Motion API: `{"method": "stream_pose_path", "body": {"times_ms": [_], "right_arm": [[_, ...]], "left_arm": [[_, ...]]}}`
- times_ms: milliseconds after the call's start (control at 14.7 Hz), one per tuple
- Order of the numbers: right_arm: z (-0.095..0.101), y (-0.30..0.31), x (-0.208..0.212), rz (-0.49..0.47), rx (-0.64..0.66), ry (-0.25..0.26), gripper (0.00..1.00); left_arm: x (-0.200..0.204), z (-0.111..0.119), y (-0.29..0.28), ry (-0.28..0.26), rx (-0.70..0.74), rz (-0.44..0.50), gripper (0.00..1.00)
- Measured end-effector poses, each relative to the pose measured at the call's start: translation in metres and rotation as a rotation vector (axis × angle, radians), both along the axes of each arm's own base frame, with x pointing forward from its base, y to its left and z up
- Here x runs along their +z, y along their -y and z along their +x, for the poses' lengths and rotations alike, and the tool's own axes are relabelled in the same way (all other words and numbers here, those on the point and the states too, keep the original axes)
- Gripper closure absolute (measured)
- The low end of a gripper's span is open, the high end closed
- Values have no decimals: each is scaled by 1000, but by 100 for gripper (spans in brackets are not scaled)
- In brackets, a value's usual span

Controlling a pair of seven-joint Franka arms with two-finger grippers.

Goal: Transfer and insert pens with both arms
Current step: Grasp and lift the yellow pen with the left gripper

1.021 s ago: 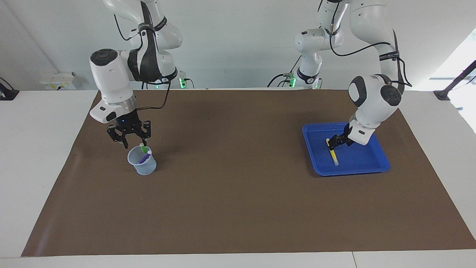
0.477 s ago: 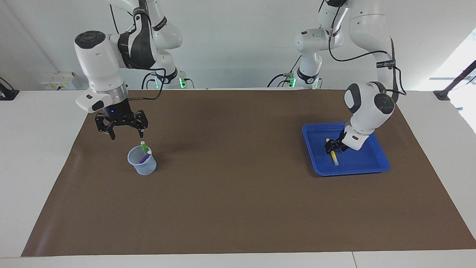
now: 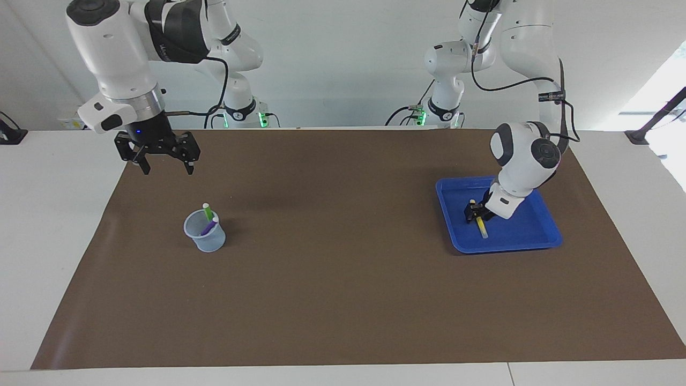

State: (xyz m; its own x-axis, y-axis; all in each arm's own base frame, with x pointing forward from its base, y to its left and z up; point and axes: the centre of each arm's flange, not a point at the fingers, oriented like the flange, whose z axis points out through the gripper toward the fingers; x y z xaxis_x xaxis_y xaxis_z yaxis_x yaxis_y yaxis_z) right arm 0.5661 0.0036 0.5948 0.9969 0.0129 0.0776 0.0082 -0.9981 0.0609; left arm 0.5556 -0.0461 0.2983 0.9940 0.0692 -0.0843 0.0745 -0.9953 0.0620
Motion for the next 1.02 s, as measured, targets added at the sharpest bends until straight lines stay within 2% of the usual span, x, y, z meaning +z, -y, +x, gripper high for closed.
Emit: {"method": "stream_pose_path", "body": {"times_ms": [68, 272, 409, 477, 681, 1021], "right_arm": [[-1, 0, 6, 0, -5, -9, 0], [-5, 11, 14, 10, -32, -30, 0], [-7, 20, 13, 39, -55, -46, 0], [-8, 23, 12, 43, -61, -51, 0], [-10, 25, 11, 44, -77, -69, 0], [-13, 28, 12, 45, -82, -72, 0]], "left_arm": [[0, 0, -1, 1, 2, 1, 44], [1, 0, -1, 0, 1, 2, 47], [3, 1, -2, 0, -5, 7, 59], [3, 1, -2, -1, -6, 9, 59], [4, 1, -5, -3, -8, 17, 83], [4, 1, -5, -3, -8, 17, 83]]}}
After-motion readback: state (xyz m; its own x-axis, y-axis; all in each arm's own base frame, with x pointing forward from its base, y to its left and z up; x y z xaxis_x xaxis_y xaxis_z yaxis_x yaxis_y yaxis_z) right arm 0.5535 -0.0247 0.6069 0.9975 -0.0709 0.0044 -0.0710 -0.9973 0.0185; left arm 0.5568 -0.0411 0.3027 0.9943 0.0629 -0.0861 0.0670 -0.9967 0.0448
